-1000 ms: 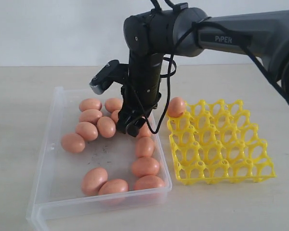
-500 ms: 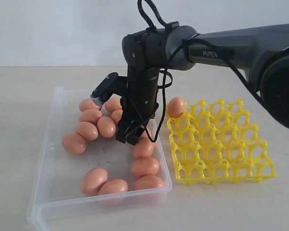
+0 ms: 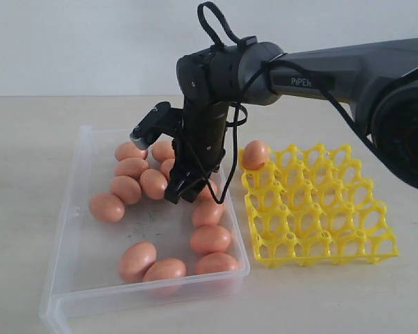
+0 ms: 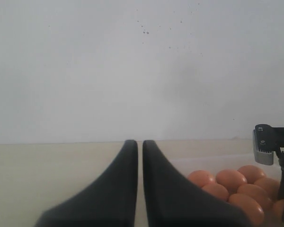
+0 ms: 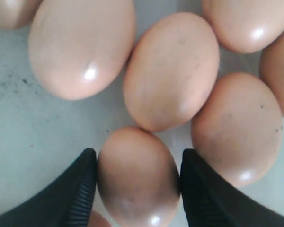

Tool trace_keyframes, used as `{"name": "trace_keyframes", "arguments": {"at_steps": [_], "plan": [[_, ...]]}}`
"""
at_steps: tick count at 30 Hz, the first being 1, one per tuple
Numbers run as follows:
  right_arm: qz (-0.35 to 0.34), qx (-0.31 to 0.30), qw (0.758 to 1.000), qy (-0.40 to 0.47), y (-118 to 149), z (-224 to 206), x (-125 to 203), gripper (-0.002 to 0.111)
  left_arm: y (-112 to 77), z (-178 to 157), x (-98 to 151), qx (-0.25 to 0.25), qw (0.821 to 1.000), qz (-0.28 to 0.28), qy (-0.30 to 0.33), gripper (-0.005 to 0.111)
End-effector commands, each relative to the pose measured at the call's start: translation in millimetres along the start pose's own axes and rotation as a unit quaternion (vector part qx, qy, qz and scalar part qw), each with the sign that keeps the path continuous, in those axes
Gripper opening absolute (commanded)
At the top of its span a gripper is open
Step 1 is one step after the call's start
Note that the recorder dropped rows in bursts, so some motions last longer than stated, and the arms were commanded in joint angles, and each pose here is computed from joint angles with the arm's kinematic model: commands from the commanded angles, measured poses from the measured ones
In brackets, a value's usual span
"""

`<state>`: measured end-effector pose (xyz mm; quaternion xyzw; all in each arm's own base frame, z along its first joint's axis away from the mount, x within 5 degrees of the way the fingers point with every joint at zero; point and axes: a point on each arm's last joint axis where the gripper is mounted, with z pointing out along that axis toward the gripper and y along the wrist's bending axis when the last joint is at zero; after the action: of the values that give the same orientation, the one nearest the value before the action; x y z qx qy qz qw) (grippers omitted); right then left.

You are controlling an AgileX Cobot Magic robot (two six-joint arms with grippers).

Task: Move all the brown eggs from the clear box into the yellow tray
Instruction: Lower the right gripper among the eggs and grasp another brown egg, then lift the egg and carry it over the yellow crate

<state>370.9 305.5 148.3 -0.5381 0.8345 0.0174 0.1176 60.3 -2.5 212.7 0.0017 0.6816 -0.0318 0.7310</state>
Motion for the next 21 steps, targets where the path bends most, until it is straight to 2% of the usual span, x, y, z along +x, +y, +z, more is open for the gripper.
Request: {"name": "trace_keyframes", "arguments": {"at_steps": [1,2,5,9,11,17,19,21], "plan": [[0.002,0.006,1.0,-0.002,-3.1,-0.2,-0.4,0.009,0.2,0.3,-1.8,-0.001,1.0,0.0,-0.007,0.004],[0.004,0.01,1.0,-0.011,-3.8,-0.2,-2.0,0.0,0.2,0.3,-1.8,-0.001,1.0,0.0,-0.007,0.004],[0.057,0.038,0.995,-0.078,-9.6,-2.4,-13.7,0.0,0.2,0.3,-1.8,-0.001,1.0,0.0,-0.007,0.004],[0.145,0.055,0.968,-0.196,-14.3,-5.6,-27.9,0.0,0.2,0.3,-1.8,-0.001,1.0,0.0,-0.007,0.004],[0.16,0.058,0.956,-0.241,-11.0,-5.7,-29.9,0.0,0.2,0.3,-1.8,-0.001,1.0,0.0,-0.007,0.004],[0.204,0.096,0.893,-0.39,0.9,-14.4,-14.5,0.0,0.2,0.3,-1.8,-0.001,1.0,0.0,-0.007,0.004],[0.219,0.113,0.864,-0.438,6.0,-16.9,0.9,0.0,0.2,0.3,-1.8,-0.001,1.0,0.0,-0.007,0.004],[0.239,0.129,0.825,-0.495,11.3,-20.6,20.3,0.0,0.2,0.3,-1.8,-0.001,1.0,0.0,-0.007,0.004]]}}
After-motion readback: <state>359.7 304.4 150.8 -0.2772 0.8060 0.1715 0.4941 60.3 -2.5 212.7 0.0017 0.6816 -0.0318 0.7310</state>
